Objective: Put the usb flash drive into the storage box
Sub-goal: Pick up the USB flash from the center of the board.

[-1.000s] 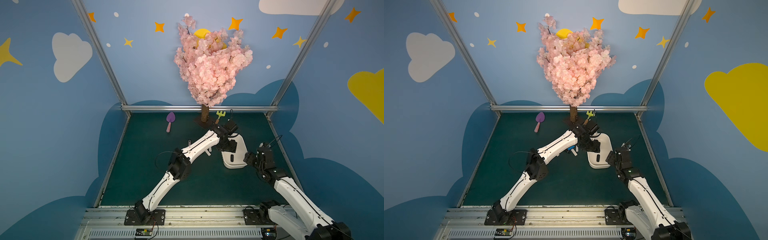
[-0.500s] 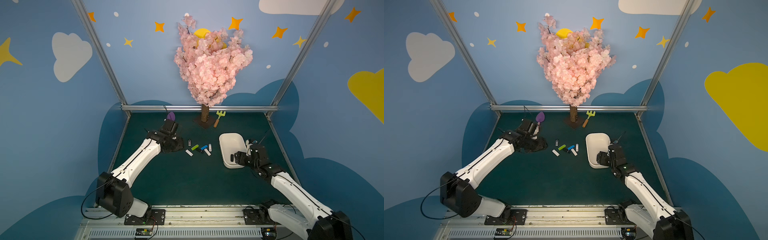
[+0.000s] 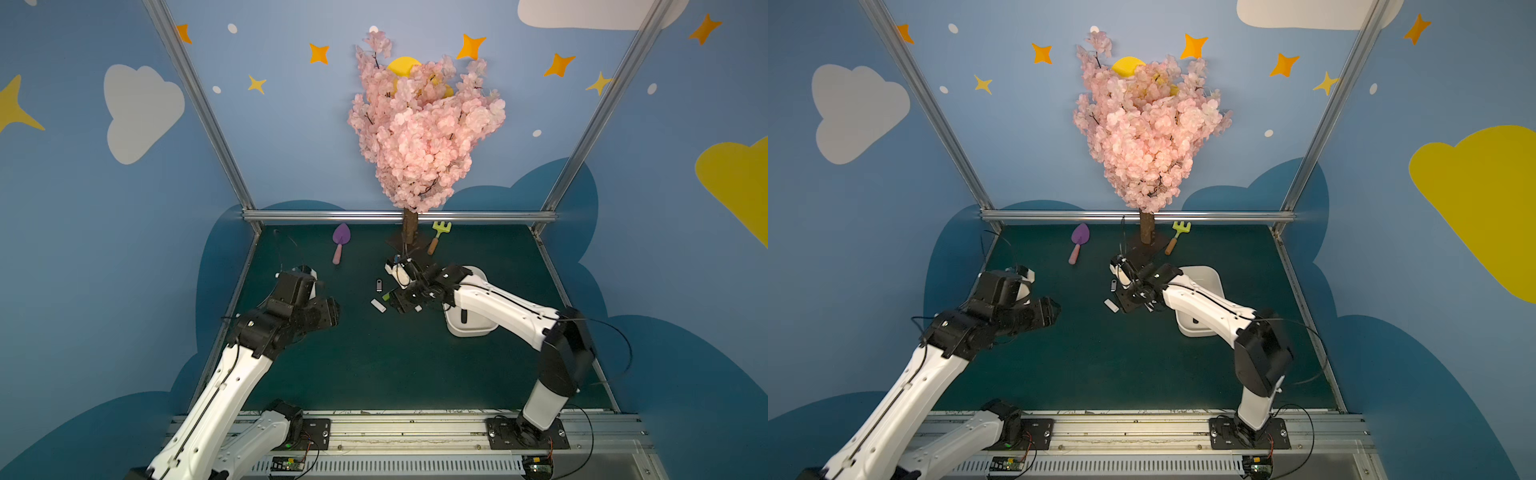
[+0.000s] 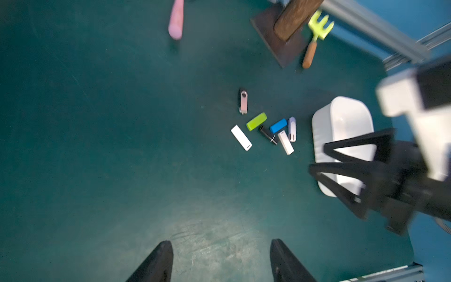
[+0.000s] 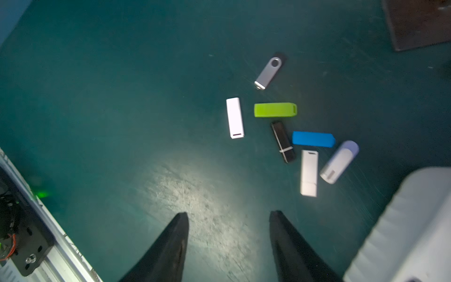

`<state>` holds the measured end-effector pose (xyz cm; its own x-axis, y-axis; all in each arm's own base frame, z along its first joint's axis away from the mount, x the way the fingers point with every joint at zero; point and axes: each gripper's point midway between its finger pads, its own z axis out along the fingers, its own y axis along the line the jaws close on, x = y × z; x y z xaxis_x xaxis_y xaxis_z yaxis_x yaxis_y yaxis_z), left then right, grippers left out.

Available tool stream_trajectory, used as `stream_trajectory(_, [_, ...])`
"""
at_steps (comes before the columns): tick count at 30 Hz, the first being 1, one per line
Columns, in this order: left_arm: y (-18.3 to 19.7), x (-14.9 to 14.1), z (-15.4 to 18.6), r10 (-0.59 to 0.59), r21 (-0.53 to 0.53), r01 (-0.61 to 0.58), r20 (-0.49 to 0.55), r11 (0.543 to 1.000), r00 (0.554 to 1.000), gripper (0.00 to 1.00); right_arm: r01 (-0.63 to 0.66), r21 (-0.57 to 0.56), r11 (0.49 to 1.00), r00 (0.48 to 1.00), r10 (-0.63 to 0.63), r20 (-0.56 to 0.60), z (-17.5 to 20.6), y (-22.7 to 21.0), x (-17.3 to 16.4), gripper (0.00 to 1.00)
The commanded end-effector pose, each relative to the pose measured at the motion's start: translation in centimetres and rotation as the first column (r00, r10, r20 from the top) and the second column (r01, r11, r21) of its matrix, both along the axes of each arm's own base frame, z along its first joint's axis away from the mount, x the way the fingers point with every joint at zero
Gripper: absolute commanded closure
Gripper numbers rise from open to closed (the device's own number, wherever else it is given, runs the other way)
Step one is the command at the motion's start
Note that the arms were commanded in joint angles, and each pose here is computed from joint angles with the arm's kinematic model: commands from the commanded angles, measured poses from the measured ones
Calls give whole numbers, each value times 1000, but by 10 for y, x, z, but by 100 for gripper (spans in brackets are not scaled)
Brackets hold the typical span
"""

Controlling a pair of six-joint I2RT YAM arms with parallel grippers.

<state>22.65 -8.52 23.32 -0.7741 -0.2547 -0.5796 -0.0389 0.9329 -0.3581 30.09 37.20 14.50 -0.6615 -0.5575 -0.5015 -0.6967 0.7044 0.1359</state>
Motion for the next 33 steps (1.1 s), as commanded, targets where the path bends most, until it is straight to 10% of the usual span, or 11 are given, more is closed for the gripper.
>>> stream_trajectory(1, [13,-12,-11,10,40,-10,18,999,1000,33,-90,-156,984,991,74,-108,-39,3,-7,50])
stream_trajectory(14, [11,-16,-12,-2,30,1,24,1000,1000,32,-174,-372,912,984,144,-106,-101,34,35,50])
stream_trajectory(33, [8,-14,-16,-13,29,13,3,1000,1000,32,-187,-373,909,980,149,-129,-129,40,36,53])
